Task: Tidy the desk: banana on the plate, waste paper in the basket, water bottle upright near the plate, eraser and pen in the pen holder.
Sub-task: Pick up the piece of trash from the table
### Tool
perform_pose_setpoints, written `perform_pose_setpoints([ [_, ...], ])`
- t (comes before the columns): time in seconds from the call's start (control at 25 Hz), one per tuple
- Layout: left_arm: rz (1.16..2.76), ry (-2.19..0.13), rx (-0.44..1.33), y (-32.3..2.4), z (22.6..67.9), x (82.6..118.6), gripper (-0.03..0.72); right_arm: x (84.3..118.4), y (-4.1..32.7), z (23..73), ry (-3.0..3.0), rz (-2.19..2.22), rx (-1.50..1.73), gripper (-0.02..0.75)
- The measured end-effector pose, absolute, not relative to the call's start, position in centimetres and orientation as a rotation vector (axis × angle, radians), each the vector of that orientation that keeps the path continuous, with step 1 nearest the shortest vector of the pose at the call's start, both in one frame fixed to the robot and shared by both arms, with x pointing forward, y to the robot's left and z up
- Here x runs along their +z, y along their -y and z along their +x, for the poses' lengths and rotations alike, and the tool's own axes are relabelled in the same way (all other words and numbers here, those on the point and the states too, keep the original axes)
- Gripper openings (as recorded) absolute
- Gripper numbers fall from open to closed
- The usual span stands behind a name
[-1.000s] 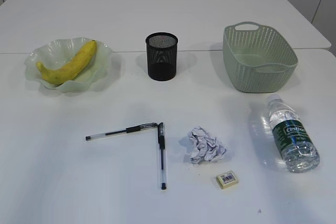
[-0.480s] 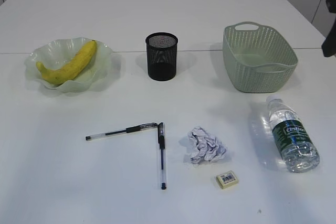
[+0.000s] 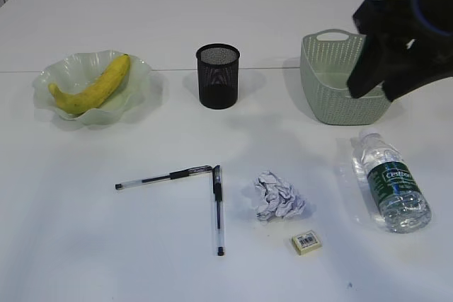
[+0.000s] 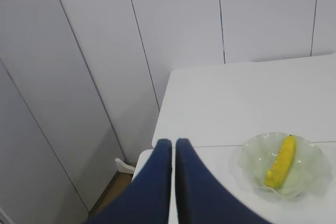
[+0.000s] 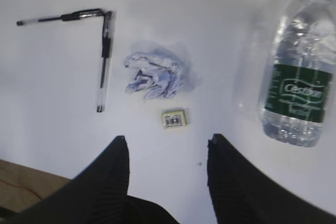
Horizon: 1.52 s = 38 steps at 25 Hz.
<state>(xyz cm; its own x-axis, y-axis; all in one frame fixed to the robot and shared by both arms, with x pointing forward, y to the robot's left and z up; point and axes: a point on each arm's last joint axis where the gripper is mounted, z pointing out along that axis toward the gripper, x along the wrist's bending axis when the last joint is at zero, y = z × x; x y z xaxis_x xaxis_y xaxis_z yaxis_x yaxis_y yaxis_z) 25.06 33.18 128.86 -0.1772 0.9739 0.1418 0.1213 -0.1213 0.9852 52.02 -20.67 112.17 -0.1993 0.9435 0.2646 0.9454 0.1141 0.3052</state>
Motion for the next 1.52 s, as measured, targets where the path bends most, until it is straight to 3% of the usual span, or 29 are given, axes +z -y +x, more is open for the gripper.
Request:
perform_pose_setpoints([
  [0.28, 1.309, -1.372, 1.397, -33.2, 25.3, 128.6, -0.016, 108.9, 16.5, 52.7, 2.409, -1.849, -0.478, 0.386],
  [0.88, 1.306, -1.368, 1.401, -33.2, 25.3, 128.6, -0.016, 100.0, 14.2, 56.2, 2.281, -1.817, -0.173, 0.403],
  [1.52, 1.306, -1.368, 1.401, -33.2, 25.3, 128.6, -0.016, 97.5, 13.3, 58.5, 2.571, -1.56, -0.36, 0.403],
])
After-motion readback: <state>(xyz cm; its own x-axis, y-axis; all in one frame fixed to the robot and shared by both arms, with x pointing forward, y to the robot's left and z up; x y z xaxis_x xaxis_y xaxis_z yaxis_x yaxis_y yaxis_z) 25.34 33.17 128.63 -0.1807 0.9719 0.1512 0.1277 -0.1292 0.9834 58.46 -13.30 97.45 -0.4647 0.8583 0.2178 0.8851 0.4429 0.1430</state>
